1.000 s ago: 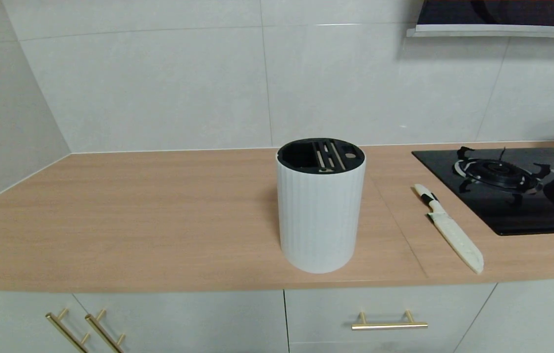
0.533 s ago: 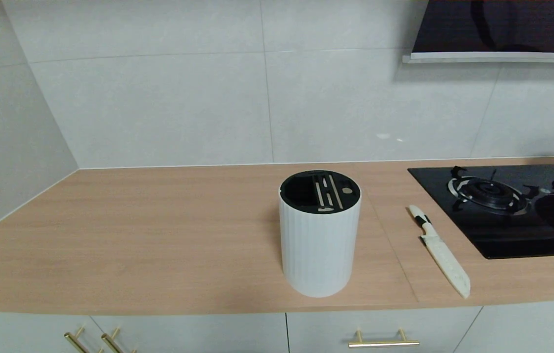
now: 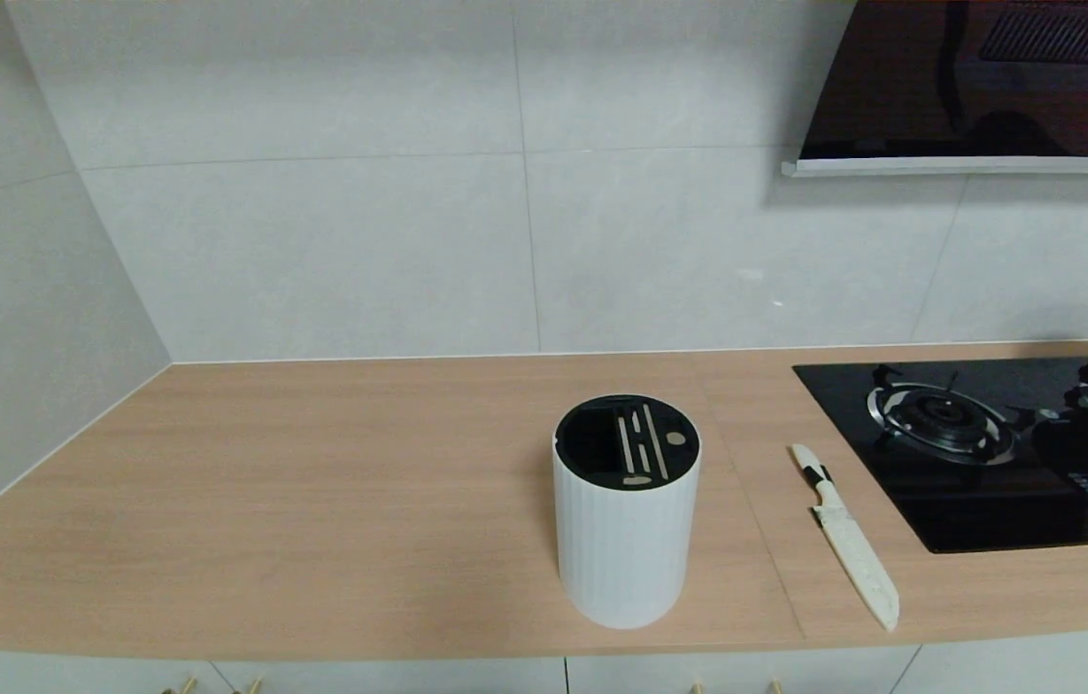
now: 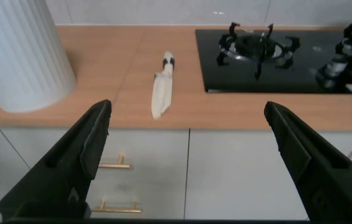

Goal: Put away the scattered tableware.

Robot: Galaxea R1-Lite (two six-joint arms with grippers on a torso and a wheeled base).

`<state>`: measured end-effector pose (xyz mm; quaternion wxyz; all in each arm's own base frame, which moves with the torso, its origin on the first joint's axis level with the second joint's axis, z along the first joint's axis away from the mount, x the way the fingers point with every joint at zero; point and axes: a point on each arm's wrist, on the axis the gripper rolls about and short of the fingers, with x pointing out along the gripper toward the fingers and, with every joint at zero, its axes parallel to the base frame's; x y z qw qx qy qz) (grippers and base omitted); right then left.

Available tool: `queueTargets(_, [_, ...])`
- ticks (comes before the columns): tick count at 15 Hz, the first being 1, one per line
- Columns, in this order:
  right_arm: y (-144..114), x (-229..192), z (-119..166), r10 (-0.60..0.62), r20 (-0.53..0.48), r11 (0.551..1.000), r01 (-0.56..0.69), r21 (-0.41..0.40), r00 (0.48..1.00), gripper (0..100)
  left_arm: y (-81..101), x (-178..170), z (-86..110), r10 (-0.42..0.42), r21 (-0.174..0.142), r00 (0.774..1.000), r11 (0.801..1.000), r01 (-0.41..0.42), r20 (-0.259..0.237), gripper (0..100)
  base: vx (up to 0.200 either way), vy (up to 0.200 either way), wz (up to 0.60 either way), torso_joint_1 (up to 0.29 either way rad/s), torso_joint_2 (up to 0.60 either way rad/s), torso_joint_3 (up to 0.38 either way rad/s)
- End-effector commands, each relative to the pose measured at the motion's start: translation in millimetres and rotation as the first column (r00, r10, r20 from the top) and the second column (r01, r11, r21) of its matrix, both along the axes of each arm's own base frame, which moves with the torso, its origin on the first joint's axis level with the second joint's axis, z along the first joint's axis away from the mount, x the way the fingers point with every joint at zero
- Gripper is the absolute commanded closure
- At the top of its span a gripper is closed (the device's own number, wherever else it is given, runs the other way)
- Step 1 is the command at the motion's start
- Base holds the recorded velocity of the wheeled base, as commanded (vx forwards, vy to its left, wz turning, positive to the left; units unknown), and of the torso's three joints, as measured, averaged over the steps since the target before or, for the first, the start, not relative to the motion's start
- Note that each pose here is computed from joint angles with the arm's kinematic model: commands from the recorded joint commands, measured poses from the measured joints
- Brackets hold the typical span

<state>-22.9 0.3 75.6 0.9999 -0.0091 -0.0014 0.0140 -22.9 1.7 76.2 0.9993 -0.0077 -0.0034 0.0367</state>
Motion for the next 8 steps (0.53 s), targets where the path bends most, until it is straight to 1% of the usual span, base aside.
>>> queueTargets(1, [0.0,0.1,0.1,0.001,-0.001,1.0,-0.001,0.0,1.0,0,0.0,0.1,0.0,0.0,0.0,1.0,1.0,0.0,-0.002,0,0.0,0.0,0.0,0.212,-0.43,-0.237])
queueTargets(4, [0.0,0.1,0.1,0.001,-0.001,1.0,-0.001,0.0,1.0,0,0.0,0.1,0.0,0.0,0.0,1.0,1.0,0.0,-0.002,0,0.0,0.0,0.0,0.178,-0.37,-0.19])
queueTargets(8, [0.0,0.1,0.1,0.001,-0.001,1.0,-0.001,0.0,1.0,0,0.0,0.1,0.0,0.0,0.0,1.0,1.0,0.0,-0.002,0,0.0,0.0,0.0,0.013,-0.02,-0.012])
